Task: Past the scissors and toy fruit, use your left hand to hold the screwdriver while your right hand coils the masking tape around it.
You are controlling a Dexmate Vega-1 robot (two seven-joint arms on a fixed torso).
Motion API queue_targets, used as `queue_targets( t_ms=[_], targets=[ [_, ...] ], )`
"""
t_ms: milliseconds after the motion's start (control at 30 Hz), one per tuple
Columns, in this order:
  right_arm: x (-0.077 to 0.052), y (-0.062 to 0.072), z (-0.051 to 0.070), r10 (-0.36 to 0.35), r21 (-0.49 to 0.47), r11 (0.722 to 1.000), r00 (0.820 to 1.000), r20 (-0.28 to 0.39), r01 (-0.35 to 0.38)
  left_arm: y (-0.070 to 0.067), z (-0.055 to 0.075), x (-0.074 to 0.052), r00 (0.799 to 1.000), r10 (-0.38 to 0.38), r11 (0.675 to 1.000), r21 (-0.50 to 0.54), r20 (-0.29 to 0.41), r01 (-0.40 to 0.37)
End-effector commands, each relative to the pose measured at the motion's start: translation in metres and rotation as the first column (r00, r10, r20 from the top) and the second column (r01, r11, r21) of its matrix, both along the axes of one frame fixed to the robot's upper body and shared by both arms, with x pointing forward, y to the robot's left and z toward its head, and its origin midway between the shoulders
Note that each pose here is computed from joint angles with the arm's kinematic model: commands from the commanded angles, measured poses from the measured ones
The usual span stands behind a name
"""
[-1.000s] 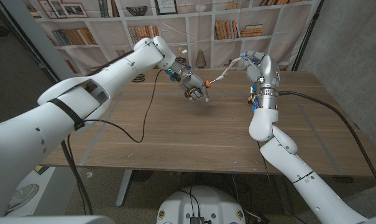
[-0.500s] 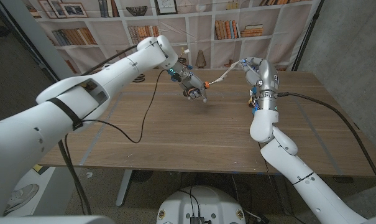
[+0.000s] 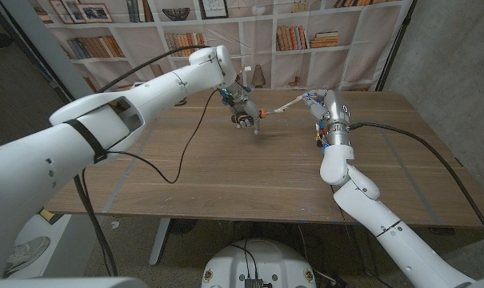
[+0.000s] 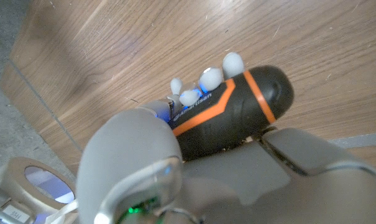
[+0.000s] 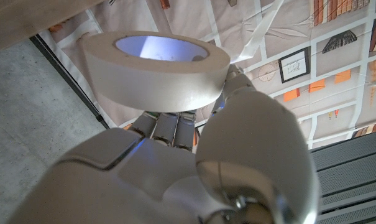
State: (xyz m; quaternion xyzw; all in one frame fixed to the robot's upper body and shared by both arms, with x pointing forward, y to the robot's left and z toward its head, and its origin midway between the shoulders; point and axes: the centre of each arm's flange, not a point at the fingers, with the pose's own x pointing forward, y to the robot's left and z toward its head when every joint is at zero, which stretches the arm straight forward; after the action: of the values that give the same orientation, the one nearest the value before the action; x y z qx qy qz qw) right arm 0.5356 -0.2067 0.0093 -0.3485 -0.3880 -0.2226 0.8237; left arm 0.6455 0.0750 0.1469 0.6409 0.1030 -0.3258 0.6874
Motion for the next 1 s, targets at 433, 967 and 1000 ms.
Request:
queue_targets(
  t_ms=[433, 967, 1000],
  targets=[
    [0.034, 0.023, -0.018, 0.018, -0.155, 0.986, 0.961, -0.276, -0.063, -0.008, -0.018, 0.013, 0.977, 0.154, 0.928, 0.319, 0.15, -0.195],
    [0.048, 0.031, -0.025, -0.01, -0.208, 0.975, 0.926, -0.376, -0.074, -0.019, -0.03, 0.004, 0.883, 0.127, 0.785, 0.499, 0.452, -0.368],
    [0.048, 0.031, -0.025, -0.01, -0.206, 0.976, 0.928, -0.373, -0.072, -0.02, -0.031, 0.003, 0.876, 0.112, 0.78, 0.504, 0.469, -0.37]
  ],
)
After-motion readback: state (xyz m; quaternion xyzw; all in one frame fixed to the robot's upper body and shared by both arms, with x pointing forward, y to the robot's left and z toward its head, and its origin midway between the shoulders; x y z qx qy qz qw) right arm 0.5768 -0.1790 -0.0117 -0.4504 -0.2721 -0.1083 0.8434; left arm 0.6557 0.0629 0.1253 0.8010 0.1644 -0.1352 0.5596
